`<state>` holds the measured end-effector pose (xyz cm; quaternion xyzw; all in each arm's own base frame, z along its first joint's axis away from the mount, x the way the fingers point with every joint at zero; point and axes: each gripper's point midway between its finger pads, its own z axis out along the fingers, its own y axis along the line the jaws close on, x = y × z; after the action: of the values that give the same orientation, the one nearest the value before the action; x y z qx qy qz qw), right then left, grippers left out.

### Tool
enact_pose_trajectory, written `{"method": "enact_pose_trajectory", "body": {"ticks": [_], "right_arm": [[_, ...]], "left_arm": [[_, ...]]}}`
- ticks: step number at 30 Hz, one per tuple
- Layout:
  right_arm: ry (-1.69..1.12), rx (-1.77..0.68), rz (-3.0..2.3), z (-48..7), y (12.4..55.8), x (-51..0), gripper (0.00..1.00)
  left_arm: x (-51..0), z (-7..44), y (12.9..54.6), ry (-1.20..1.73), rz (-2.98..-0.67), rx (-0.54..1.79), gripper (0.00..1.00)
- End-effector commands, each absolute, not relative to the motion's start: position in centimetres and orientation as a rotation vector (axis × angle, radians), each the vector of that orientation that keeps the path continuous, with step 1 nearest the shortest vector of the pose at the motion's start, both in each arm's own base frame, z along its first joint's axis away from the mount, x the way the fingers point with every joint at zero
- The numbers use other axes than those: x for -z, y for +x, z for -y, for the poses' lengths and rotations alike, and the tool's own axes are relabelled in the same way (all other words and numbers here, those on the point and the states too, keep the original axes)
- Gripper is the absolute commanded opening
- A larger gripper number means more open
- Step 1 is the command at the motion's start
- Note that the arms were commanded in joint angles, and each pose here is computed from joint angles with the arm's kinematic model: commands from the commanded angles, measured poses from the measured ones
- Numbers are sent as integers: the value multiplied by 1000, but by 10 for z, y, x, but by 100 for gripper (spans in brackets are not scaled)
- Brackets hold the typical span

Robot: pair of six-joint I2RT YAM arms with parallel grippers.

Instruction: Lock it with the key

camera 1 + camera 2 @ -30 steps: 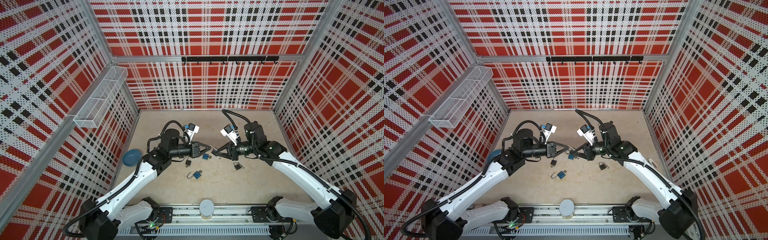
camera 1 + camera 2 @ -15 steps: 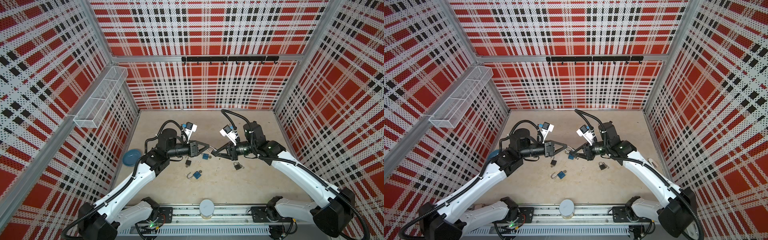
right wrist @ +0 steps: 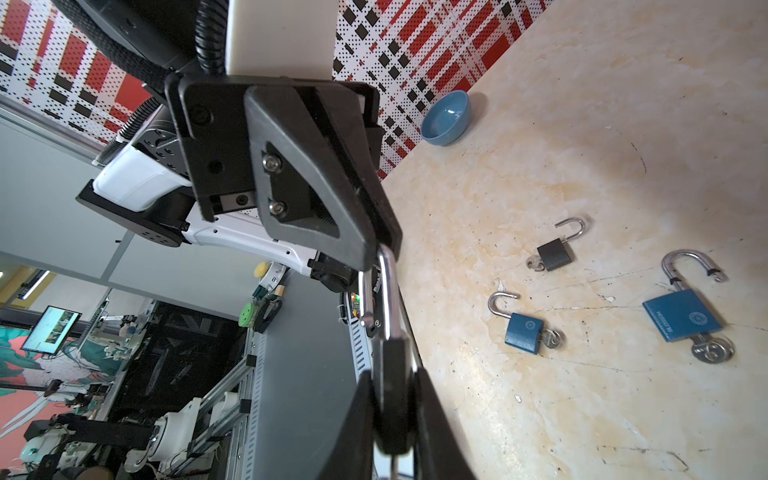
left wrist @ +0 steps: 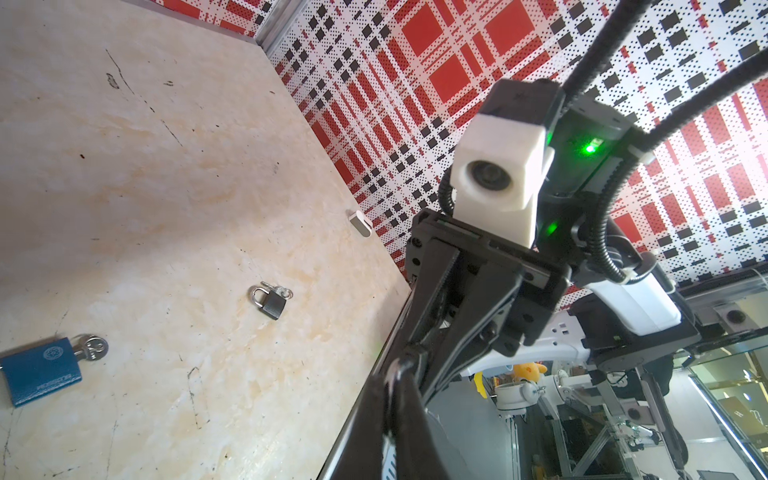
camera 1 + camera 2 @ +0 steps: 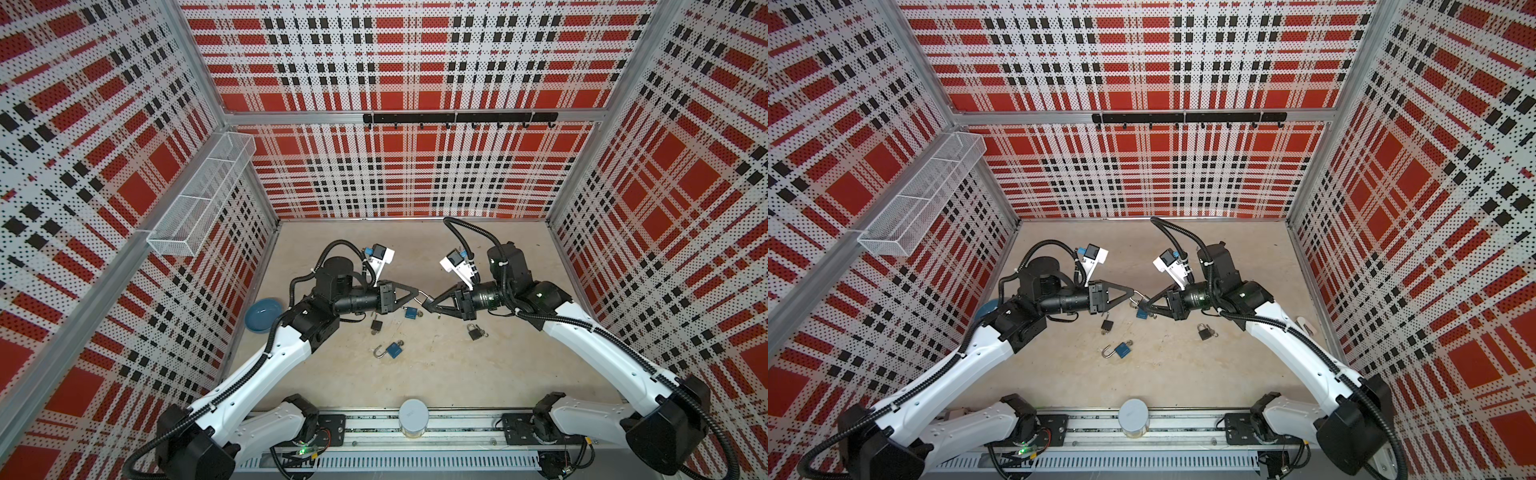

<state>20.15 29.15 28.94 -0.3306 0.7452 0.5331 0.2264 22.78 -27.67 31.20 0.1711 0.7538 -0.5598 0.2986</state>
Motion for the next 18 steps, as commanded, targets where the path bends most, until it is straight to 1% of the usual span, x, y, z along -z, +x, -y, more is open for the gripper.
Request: {"method": "enact_pose_trajectory", "body": {"ticks": [1,7,18], "right_arm": [[-962,-1542,-1917,-297,197,-318,0],[-964,-1641,-1869,-298,188,-332,0],[-946,-1731,-1818,-298,180,-347,0]], "left_arm": [[-308,276,229,470,-1990,1484,0],[-302,271,234,462,-1988,1441,0],[-296,269,236,462,-1979,1415,0]]}}
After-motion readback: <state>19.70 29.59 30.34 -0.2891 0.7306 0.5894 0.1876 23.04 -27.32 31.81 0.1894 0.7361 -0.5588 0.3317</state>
